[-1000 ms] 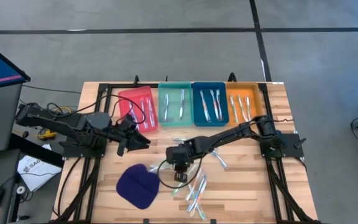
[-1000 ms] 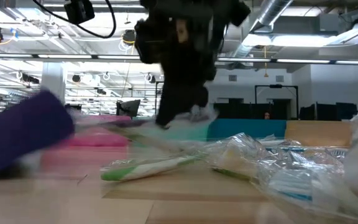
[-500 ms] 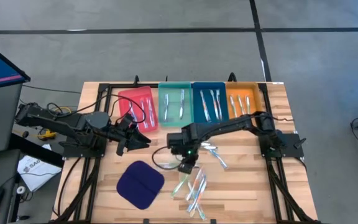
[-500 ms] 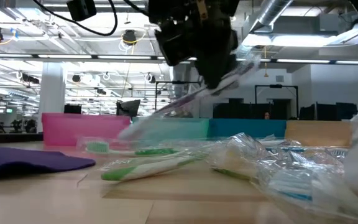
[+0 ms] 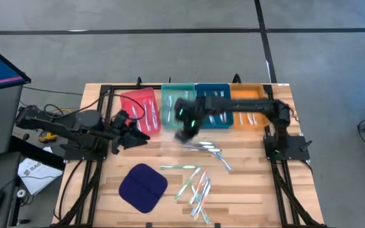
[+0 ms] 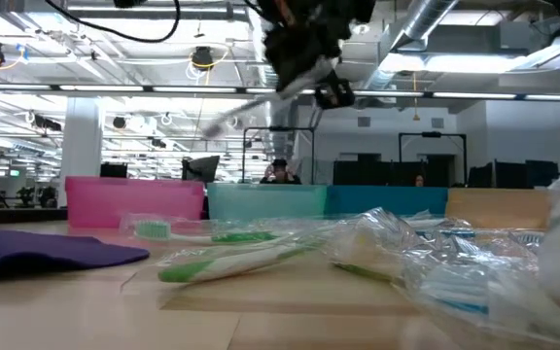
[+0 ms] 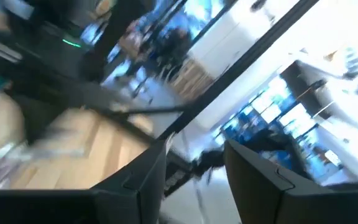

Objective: Pick & Place Toothbrushes
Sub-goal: Put the purple toothbrush into the green bin

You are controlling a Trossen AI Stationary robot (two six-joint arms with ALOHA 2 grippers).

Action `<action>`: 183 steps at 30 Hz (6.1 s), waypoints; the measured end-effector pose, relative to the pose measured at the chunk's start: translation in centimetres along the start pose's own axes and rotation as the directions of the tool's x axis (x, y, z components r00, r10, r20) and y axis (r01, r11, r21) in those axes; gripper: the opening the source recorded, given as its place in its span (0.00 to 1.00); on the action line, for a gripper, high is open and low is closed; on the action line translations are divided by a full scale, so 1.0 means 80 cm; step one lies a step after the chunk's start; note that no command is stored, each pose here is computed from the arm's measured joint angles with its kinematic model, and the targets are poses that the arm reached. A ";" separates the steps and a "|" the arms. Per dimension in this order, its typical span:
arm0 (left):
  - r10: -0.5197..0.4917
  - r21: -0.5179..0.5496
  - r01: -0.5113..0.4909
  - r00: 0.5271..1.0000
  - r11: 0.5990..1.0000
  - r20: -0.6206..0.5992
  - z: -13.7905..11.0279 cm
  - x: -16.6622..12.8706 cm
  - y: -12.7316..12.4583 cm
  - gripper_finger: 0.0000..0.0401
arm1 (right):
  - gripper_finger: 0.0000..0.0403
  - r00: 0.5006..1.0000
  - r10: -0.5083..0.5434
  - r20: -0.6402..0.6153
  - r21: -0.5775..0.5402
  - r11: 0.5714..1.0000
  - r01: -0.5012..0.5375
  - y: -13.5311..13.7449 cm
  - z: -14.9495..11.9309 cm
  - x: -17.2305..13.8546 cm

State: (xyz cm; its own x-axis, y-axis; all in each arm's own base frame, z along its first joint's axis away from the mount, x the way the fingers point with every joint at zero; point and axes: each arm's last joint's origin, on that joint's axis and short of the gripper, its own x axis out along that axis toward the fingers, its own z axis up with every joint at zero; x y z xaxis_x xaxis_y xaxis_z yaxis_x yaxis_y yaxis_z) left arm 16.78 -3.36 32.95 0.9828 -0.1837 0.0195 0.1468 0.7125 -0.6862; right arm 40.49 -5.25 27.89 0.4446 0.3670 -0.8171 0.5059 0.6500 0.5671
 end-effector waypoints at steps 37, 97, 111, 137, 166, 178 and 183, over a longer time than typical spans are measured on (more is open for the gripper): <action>0.012 -0.265 0.072 0.953 0.961 0.304 0.119 0.018 0.140 0.39 | 0.03 0.694 0.262 0.671 -0.105 0.960 -0.261 0.020 0.056 -0.179; 0.002 -0.137 0.058 0.916 0.989 0.401 0.129 0.008 0.131 0.04 | 0.09 0.705 0.327 0.629 -0.139 0.940 -0.312 0.067 0.029 -0.155; -0.158 -0.190 0.192 0.971 0.963 0.179 0.121 0.010 0.125 0.03 | 0.40 0.730 0.445 0.518 -0.202 0.893 -0.401 0.072 0.024 -0.160; -0.190 -0.201 0.215 0.973 0.956 0.134 0.114 0.017 0.120 0.03 | 0.50 0.700 0.379 0.605 -0.191 0.923 -0.334 0.102 0.025 -0.102; -0.186 -0.209 0.206 0.976 0.956 0.110 0.113 0.016 0.122 0.08 | 0.04 0.705 0.440 0.556 -0.221 0.896 -0.384 0.108 0.027 -0.093; -0.218 -0.139 0.222 0.975 0.965 0.047 0.110 0.016 0.122 0.22 | 0.04 0.753 0.408 0.516 -0.174 0.911 -0.374 0.106 0.021 -0.087; -0.188 -0.101 0.192 0.981 0.976 0.052 0.117 0.007 0.132 0.33 | 0.04 0.755 0.404 0.516 -0.155 0.911 -0.381 0.107 0.009 -0.108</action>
State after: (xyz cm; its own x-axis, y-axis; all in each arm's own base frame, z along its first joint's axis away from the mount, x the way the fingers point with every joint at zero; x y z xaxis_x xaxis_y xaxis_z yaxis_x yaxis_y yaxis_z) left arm 19.90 10.41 32.52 0.9423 -0.2788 0.1854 0.3206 0.5917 -0.7396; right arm 41.53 -3.31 39.87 0.9215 0.1966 -0.3349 0.1766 0.5559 0.8123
